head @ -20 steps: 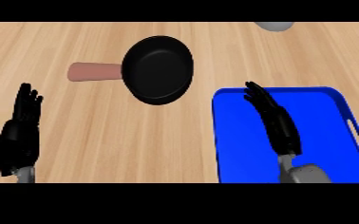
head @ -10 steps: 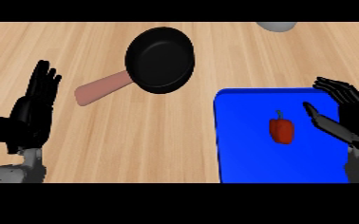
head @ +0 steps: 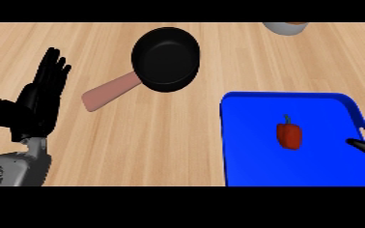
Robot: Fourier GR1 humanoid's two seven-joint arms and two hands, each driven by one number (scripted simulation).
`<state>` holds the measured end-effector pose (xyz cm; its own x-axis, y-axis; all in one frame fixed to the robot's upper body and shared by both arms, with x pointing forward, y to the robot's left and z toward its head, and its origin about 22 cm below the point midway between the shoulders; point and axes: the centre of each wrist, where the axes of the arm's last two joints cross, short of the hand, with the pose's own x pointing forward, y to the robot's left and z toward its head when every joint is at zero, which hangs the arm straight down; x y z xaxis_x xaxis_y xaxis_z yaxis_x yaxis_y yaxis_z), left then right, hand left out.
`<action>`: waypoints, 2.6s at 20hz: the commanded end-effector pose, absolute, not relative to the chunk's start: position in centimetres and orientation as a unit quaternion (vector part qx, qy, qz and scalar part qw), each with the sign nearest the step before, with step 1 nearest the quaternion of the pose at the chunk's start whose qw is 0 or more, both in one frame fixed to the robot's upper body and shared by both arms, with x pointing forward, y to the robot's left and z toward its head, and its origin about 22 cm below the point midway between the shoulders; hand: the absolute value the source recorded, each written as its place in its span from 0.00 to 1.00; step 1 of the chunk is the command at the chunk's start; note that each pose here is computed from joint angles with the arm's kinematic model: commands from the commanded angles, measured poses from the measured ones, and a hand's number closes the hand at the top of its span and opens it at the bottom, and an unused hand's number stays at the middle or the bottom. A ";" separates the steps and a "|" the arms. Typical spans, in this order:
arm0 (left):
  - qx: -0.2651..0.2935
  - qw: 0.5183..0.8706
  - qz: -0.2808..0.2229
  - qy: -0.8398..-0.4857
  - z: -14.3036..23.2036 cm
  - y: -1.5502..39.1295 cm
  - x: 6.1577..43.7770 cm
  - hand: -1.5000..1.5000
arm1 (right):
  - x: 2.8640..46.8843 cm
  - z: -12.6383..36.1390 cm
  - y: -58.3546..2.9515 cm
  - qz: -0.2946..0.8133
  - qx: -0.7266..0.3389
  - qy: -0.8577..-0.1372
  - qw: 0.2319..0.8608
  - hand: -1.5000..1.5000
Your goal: Pick the bell pepper from the tray and place it in the pot
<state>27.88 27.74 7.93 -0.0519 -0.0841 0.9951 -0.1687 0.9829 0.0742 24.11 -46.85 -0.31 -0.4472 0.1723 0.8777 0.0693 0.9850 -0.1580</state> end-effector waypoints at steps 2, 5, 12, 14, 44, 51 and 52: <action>0.087 0.683 0.022 -0.725 8.0 28.0 28.3 0.50 | 24.5 3.4 -49.5 0.186 -0.021 -0.813 0.551 0.00; 0.087 0.687 0.031 -0.721 8.1 28.6 29.0 0.50 | 25.2 4.8 -48.7 0.290 -0.026 -0.763 0.577 0.00; 0.098 0.685 0.031 -0.722 8.3 28.0 28.4 0.50 | 26.6 5.4 -43.7 0.420 -0.032 -0.688 0.591 0.00; 0.080 0.685 0.026 -0.723 7.2 27.4 27.6 0.50 | 28.0 6.0 -41.5 0.439 -0.037 -0.678 0.588 0.00; 0.090 0.689 0.028 -0.718 7.2 28.1 28.1 0.50 | 29.4 0.8 -36.3 0.449 -0.083 -0.626 0.631 0.00; 0.086 0.688 0.031 -0.720 7.5 28.6 27.5 0.50 | 28.0 -2.7 -33.2 0.453 -0.073 -0.613 0.643 0.00; 0.091 0.689 0.025 -0.719 7.6 27.3 28.0 0.50 | 28.9 -1.4 -35.4 0.465 -0.073 -0.610 0.637 0.00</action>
